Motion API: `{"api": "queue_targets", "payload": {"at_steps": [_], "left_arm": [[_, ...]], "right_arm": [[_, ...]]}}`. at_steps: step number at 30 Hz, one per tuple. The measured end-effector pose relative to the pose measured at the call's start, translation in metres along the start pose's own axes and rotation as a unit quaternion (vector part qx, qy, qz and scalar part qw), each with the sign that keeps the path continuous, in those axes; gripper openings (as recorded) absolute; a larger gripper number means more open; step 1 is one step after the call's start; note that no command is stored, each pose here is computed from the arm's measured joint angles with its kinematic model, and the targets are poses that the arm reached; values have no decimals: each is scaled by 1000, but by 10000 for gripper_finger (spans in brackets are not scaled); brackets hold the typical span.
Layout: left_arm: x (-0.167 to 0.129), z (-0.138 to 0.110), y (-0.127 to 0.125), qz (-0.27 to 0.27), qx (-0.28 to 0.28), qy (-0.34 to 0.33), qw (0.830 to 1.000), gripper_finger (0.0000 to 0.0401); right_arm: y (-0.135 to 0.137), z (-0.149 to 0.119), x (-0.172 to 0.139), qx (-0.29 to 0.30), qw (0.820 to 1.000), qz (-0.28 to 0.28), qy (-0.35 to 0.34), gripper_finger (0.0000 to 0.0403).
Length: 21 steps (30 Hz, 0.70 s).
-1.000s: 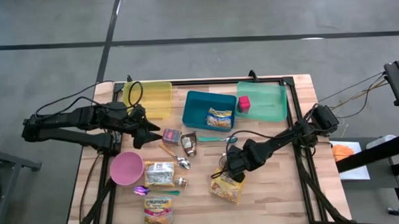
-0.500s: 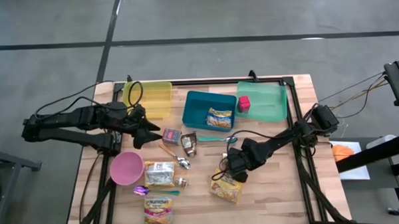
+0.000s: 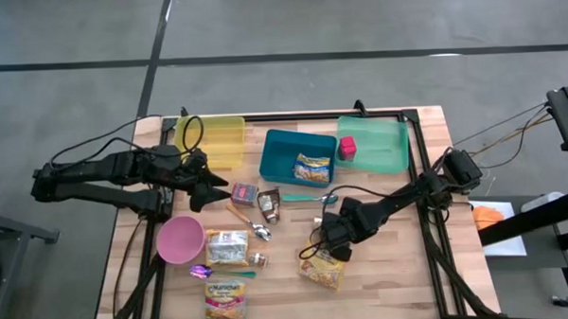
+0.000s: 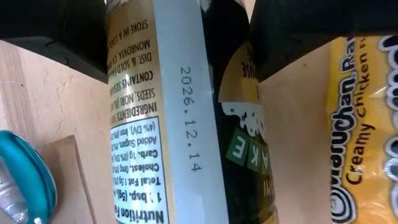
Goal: Pick & Place Food Item
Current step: Put the golden seasoning bottle into the light green bin
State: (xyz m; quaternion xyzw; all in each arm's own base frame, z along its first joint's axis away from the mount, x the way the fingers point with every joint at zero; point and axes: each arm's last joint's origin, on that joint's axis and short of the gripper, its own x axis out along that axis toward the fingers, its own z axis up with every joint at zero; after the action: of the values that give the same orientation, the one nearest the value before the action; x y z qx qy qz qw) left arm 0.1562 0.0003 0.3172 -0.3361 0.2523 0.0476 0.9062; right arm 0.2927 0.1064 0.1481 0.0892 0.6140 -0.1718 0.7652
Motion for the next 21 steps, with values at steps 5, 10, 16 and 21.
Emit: {"api": "queue_targets", "payload": {"at_steps": [5,10,16,21], "left_arm": [[0,0,0,-1,3,-1,1000,297],[0,2,-2,-9,20,-9,1000,297],[0,7,-6,-26,58,-39,997,297],[-2,16,-11,-28,82,-101,991,297]], "right_arm": [[4,7,-8,-4,1000,12,-14,276],[8,18,-29,1,998,40,-45,276],[6,32,-63,51,990,43,-122,276],[-2,39,-96,115,970,34,-209,276]]}}
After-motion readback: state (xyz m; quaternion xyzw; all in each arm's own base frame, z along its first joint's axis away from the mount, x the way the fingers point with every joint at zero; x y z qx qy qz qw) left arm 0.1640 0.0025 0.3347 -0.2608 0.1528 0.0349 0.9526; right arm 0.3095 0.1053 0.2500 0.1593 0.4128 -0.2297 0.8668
